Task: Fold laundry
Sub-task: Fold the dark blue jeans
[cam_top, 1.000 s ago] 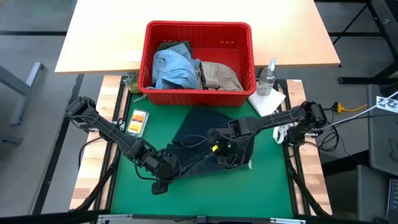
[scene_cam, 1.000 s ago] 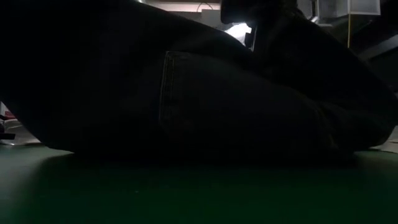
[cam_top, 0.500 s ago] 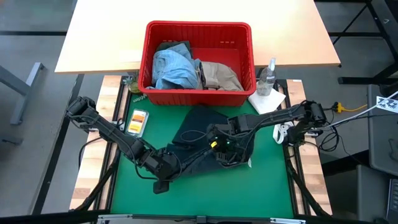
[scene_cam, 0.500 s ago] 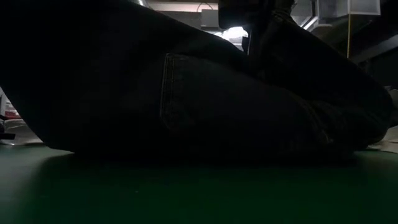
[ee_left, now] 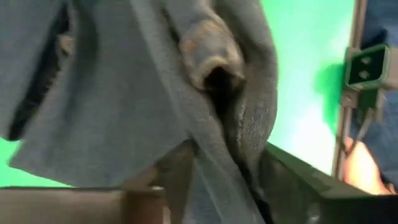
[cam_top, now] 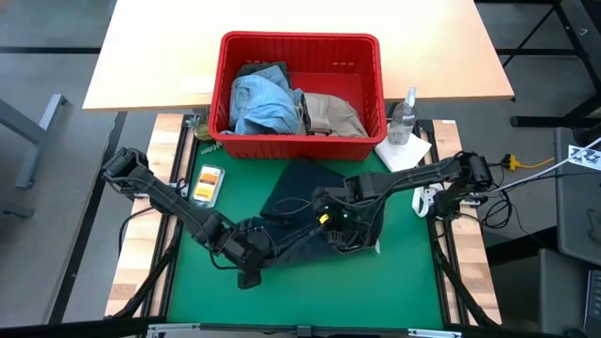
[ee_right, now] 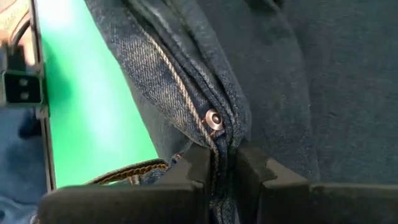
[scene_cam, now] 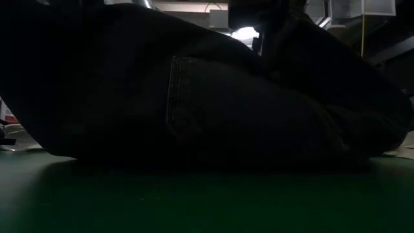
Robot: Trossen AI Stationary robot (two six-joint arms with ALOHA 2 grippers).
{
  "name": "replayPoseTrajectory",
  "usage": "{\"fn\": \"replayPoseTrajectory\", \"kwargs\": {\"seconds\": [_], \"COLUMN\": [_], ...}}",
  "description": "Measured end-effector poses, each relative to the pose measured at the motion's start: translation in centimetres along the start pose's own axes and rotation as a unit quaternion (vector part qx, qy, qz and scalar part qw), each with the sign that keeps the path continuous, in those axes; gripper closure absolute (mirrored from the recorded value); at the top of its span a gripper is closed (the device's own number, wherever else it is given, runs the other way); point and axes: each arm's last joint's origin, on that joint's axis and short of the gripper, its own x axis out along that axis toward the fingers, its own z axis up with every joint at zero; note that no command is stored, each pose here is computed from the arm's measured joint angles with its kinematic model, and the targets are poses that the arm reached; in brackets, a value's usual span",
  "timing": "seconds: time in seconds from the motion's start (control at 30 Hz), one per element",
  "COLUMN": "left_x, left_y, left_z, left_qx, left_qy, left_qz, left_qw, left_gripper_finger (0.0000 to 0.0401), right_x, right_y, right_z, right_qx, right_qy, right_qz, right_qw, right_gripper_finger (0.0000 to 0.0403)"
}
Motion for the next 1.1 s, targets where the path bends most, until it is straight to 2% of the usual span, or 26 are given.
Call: {"fn": "replayPoseTrajectory", "kwargs": {"seconds": [0.13, 0.2, 0.33, 0.53, 0.67, 0.8, 0.97, 1.1], "left_x": [0.1, 0.2, 0.4, 0.4, -0.5, -2.4, -4.4, -5.4], "left_y": [0.7, 1.2, 2.2, 2.5, 1.7, 0.0, -1.6, -1.6], "left_z": [0.6, 0.9, 1.5, 1.9, 2.4, 3.2, 4.1, 5.1], "left_qx": [0.017, 0.032, 0.058, 0.085, 0.107, 0.123, 0.163, 0.177], "left_qy": [-0.007, -0.003, 0.021, 0.082, 0.101, 0.083, 0.021, -0.022], "left_qz": [0.014, 0.021, 0.011, -0.078, -0.147, -0.181, -0.168, -0.141], "left_qw": [1.0, 0.999, 0.998, 0.99, 0.978, 0.972, 0.972, 0.974], "left_gripper_finger": [0.0352, 0.0384, 0.0383, 0.0394, 0.0394, 0.0395, 0.0395, 0.0395], "right_x": [-0.5, -1.0, -2.2, -2.1, -1.4, -1.2, -1.3, -2.9], "right_y": [1.1, 1.8, 3.8, 8.0, 10.8, 13.0, 14.9, 15.4], "right_z": [-0.6, -1.1, -2.3, -3.7, -4.5, -5.6, -6.9, -7.8], "right_qx": [-0.023, -0.032, -0.034, -0.028, -0.024, -0.019, -0.03, -0.039], "right_qy": [0.009, 0.015, 0.012, -0.009, -0.011, -0.009, -0.005, -0.031], "right_qz": [0.009, 0.01, -0.004, 0.032, 0.075, 0.103, 0.12, 0.099], "right_qw": [1.0, 0.999, 0.999, 0.999, 0.997, 0.994, 0.992, 0.994], "right_gripper_finger": [0.0363, 0.0363, 0.0363, 0.0363, 0.0363, 0.0363, 0.0363, 0.0363]}}
